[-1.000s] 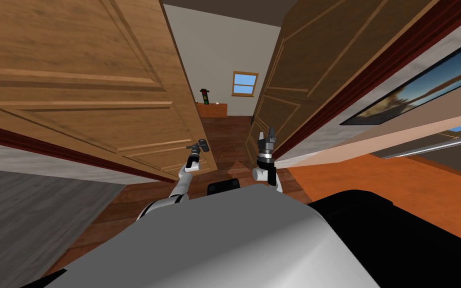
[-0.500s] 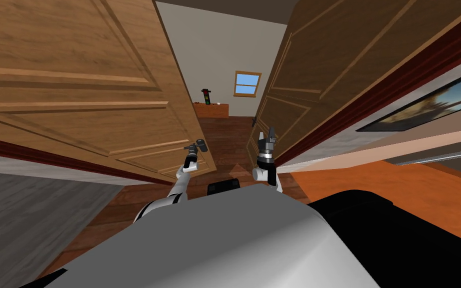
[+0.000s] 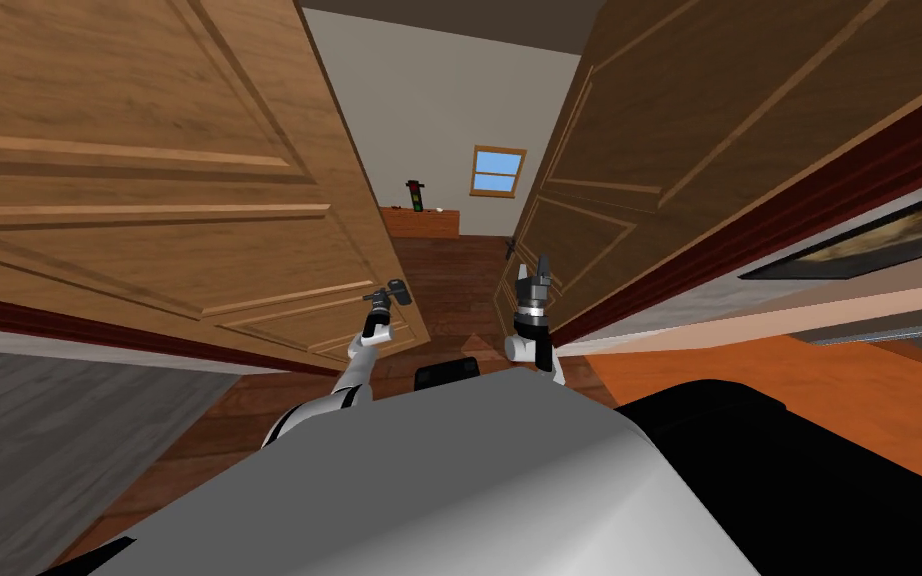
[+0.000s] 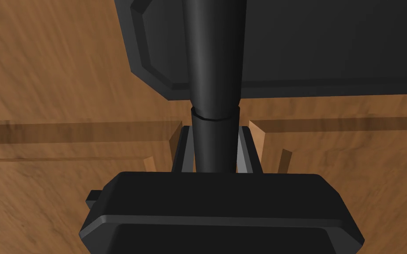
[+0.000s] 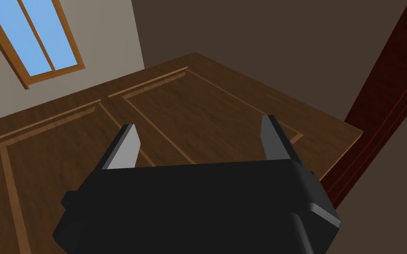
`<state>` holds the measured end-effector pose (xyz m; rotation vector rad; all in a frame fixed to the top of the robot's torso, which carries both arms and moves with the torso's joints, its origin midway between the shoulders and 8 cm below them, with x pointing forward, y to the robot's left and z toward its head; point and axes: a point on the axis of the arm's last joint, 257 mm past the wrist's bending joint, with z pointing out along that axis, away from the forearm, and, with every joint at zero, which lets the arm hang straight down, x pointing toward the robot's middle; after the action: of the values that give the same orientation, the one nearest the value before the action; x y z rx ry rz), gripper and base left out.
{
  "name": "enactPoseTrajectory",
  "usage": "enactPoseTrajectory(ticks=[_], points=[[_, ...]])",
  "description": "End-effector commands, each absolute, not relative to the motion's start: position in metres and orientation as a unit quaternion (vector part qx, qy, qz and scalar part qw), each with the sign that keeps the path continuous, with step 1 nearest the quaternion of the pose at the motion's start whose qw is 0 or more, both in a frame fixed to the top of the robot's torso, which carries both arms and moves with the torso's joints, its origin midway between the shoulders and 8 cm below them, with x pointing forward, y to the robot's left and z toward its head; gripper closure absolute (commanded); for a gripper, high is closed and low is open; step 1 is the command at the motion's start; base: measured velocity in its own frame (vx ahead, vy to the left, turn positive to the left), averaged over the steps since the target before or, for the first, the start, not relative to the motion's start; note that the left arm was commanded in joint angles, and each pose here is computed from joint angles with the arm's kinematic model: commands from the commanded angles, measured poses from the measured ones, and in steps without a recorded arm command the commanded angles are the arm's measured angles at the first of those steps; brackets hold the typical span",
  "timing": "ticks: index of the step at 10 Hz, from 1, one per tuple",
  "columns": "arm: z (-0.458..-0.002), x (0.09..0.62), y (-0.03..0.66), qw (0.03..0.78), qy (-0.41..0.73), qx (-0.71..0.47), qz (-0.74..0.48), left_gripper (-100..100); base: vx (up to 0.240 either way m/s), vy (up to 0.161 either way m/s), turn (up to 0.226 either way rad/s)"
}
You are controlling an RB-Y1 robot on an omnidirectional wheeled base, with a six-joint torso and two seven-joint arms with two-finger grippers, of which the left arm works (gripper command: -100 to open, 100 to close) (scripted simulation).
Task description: Push the door open
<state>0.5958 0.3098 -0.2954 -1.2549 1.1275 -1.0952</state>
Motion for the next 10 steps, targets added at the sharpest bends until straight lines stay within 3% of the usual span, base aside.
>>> enactPoseTrajectory(ticks=[1,10], points=[[-0.288,0.593,0.33,0.548,0.461,-0.531,-0.452,100,0.204,-0.11,0.124],[-0.292,0.581,0.381,0.565,0.427,-0.563,-0.426,100,0.195,-0.11,0.083]])
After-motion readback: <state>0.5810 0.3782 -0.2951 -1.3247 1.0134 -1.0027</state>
